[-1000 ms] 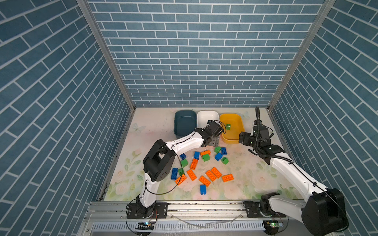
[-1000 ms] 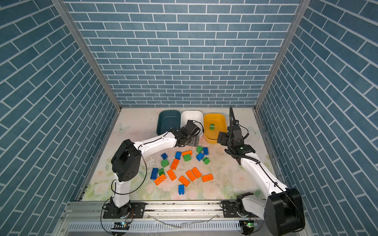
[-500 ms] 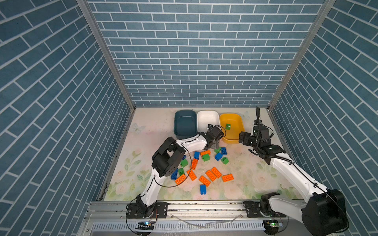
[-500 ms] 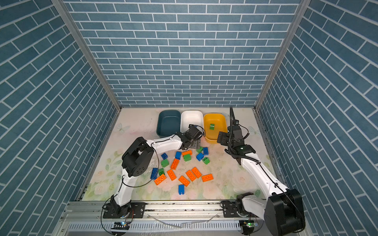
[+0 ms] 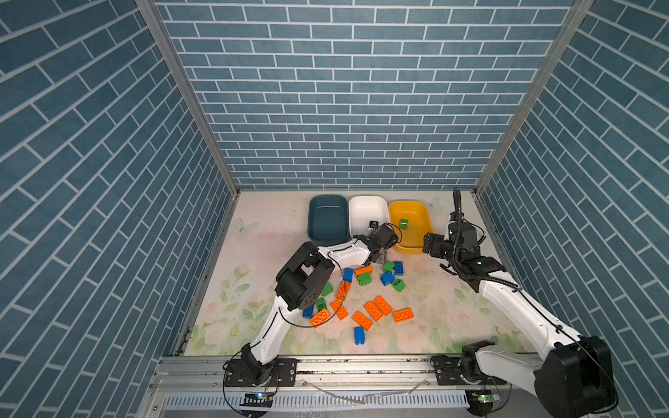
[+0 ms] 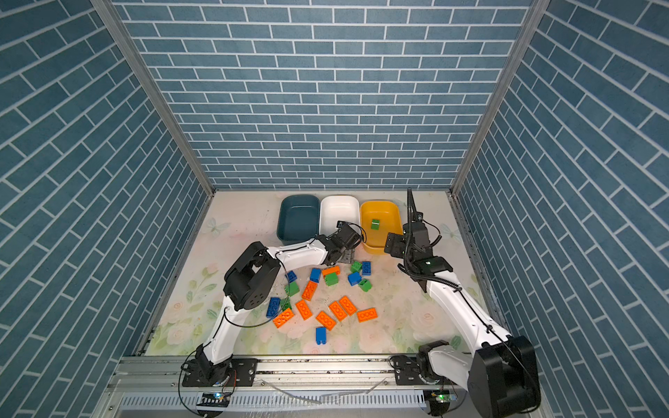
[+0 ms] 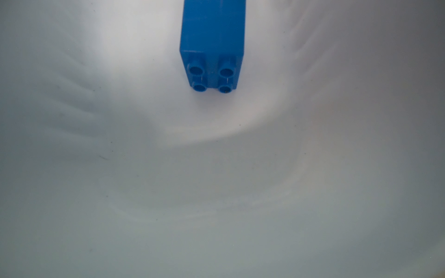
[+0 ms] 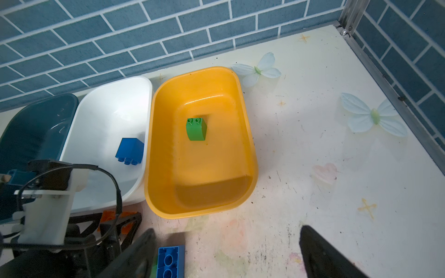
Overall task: Sort the legos into containers by color
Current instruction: 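Grasp a flat orange brick near the tubs with the left gripper, then drop the orange brick in the teal tub while the right gripper grasps a green brick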
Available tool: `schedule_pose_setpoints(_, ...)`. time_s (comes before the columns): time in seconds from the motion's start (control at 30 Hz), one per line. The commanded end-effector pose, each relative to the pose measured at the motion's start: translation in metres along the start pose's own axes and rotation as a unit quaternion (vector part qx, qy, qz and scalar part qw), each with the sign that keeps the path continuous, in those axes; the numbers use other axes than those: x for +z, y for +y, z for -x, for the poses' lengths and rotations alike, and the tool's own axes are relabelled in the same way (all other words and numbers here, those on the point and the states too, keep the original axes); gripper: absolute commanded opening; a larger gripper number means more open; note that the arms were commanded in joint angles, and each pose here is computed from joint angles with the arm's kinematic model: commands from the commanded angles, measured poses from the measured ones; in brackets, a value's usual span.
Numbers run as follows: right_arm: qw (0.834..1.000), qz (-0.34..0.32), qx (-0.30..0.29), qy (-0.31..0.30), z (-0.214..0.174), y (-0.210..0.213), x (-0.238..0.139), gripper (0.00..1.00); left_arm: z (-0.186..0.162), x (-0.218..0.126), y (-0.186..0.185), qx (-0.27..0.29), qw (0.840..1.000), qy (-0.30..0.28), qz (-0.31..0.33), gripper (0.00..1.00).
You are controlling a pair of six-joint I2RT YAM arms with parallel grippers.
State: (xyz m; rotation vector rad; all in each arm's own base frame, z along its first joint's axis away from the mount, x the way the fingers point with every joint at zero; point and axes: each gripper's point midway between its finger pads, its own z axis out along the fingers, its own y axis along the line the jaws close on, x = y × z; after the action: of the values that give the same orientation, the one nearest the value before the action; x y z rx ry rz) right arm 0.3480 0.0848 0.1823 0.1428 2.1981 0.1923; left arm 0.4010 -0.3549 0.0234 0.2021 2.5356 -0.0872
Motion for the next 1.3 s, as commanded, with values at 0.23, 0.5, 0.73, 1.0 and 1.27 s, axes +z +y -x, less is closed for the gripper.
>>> schedule_pose_setpoints(0.23,0.999,0.040,-0.001,0.012,-0.004,0.014,-0.001,0.93,-0.004,-0.024,0.007,0.012,1.000,-0.026,-0.008,0.63)
schedule_pose_setpoints(0.5,0.999,0.043,0.004,0.015,-0.003,0.017,0.002,0.94,0.004,-0.075,0.013,-0.007,0.998,-0.054,-0.043,0.61)
schedule_pose_setpoints(0.73,0.998,0.061,-0.011,0.008,0.001,0.027,0.005,0.94,0.032,-0.127,0.048,-0.026,0.992,-0.121,-0.009,0.66)
schedule_pose_setpoints(1.0,0.997,0.072,-0.025,-0.003,0.002,0.031,0.005,0.93,0.069,-0.130,0.094,-0.036,0.989,-0.139,0.035,0.67)
schedule_pose_setpoints(1.27,0.985,0.150,-0.075,0.043,-0.023,0.057,0.008,0.94,0.089,-0.097,0.139,-0.063,0.990,-0.107,0.065,0.67)
